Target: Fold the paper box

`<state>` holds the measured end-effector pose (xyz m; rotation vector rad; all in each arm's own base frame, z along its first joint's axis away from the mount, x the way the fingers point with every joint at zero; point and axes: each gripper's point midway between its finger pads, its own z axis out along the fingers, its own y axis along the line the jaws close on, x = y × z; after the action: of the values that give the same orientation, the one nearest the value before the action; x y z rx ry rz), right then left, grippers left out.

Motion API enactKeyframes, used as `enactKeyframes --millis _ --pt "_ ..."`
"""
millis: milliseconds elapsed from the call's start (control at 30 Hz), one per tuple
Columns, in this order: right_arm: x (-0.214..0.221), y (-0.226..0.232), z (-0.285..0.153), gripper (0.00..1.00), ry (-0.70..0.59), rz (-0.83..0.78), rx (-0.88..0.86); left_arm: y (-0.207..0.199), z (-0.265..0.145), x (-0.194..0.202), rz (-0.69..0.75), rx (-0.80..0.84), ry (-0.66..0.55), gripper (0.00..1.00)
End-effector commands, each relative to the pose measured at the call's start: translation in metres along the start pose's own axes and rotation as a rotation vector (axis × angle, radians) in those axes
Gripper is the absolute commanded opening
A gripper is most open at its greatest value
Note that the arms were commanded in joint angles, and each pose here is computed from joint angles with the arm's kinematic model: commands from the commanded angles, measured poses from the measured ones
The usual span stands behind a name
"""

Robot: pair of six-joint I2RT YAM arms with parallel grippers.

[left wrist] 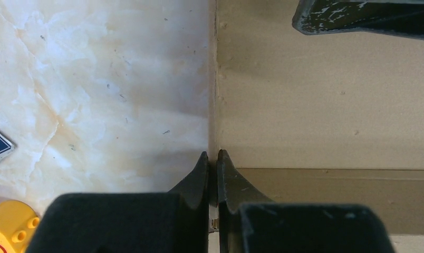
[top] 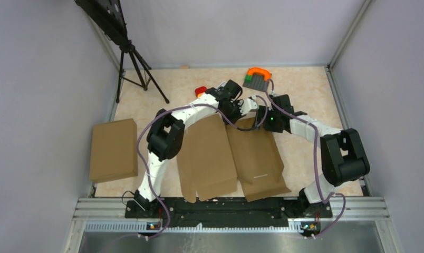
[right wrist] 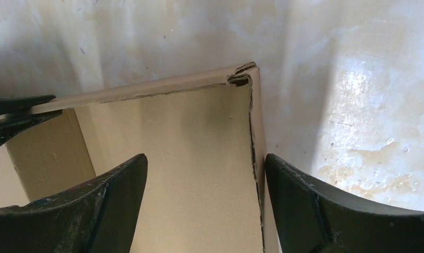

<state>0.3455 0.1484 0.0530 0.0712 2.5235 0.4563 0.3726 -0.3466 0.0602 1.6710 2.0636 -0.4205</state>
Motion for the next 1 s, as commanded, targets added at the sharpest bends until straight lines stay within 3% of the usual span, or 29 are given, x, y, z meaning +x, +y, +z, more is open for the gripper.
enactKeyframes --millis 0,167,267,533,667,733,800,967 --pt "-0.011 0.008 0.005 0.81 -0.053 -0.007 -0.024 -0.014 -0.001 -0.007 0.013 0.011 -0.010 0.00" --pt "-0.010 -0.002 0.017 0.93 -0.053 0.063 0.038 -0.018 0.000 -0.008 0.003 0.024 -0.015 0.00" --pt "-0.009 0.002 0.020 0.94 -0.063 0.122 0.019 -0.019 0.000 -0.006 -0.011 0.028 -0.005 0.00" --pt "-0.013 -0.004 -0.001 0.80 -0.118 0.128 0.040 -0.016 -0.002 -0.006 -0.051 0.001 -0.001 0.05" --pt "-0.006 -0.001 -0.022 0.80 -0.133 0.105 0.008 -0.017 -0.003 -0.011 -0.063 0.002 -0.014 0.30" --pt "-0.002 -0.005 -0.030 0.80 -0.136 0.092 0.021 -0.018 0.001 -0.012 -0.065 0.014 -0.016 0.37" --pt "0.003 -0.010 -0.034 0.79 -0.125 0.083 0.037 -0.020 0.006 -0.012 -0.074 0.027 -0.015 0.39" --pt "0.017 -0.020 -0.031 0.67 -0.072 0.068 0.055 -0.017 0.016 -0.022 -0.098 0.015 -0.024 0.35"
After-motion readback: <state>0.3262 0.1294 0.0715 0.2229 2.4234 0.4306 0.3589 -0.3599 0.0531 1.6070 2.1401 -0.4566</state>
